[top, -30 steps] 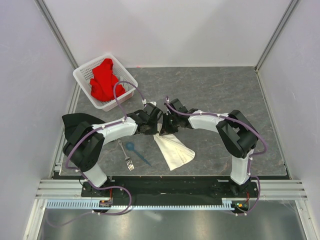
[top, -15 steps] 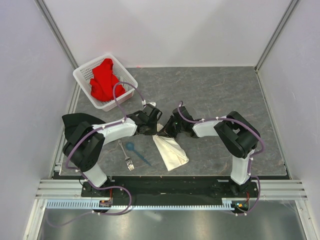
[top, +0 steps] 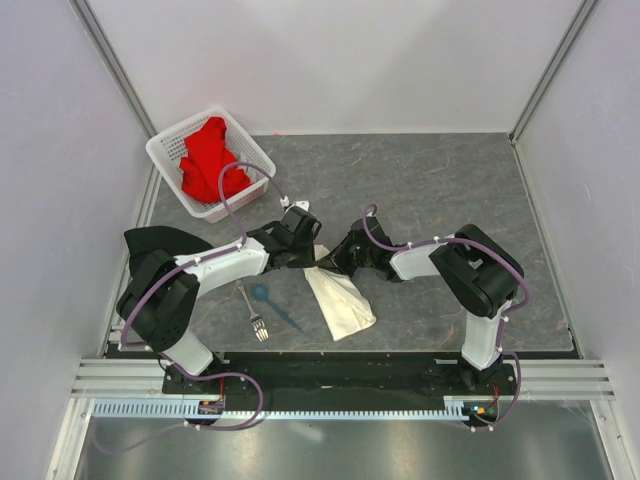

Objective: Fold the napkin into a case and place the utensils inside
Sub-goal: Stuff the top corner of the smaller-rectangle-folded napkin into the folded napkin.

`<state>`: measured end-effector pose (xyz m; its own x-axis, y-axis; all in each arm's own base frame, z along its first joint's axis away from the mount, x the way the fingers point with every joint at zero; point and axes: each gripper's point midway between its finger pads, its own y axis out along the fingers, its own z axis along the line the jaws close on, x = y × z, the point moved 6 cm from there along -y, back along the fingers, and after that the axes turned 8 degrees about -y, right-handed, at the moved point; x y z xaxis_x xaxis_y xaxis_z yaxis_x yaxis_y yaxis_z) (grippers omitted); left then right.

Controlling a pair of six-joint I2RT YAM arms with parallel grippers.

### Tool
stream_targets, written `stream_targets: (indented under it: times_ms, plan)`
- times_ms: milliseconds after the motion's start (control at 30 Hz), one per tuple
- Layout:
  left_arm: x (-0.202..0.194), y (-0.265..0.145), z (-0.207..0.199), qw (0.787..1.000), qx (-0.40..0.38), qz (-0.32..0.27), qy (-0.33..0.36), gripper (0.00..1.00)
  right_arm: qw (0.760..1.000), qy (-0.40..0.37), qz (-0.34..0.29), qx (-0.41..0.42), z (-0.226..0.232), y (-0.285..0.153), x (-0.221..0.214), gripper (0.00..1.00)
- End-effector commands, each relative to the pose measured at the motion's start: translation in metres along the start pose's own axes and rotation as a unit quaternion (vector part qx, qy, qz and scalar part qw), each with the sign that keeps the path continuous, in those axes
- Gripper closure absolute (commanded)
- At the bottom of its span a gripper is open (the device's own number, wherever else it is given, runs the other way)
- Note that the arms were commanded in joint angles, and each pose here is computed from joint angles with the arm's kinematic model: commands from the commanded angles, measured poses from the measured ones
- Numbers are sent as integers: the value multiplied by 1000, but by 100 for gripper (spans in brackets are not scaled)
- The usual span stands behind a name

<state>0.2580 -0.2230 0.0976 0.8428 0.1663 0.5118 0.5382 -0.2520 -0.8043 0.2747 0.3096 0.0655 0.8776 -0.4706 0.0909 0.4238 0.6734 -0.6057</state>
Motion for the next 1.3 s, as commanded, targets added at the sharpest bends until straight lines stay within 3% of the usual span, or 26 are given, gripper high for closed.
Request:
stream_targets:
  times_ms: [0, 367, 833, 1000, 1267]
  plan:
    - [21, -6, -7, 999, 2, -33, 16, 63, 999, -5, -29, 31, 17, -8, 9, 100]
    - [18, 3, -3, 1000, 21, -15, 17, 70, 999, -20, -33, 24, 20, -12, 10, 100]
    - [21, -8, 2, 999, 22, -34, -3, 69, 999, -38, -34, 19, 20, -13, 10, 100]
    - [24, -16, 4, 999, 13, -49, -16, 64, 998, -40, -32, 19, 21, -13, 10, 100]
    - [24, -1, 7, 999, 17, -30, -22, 69, 998, -44, -30, 19, 21, -13, 9, 100]
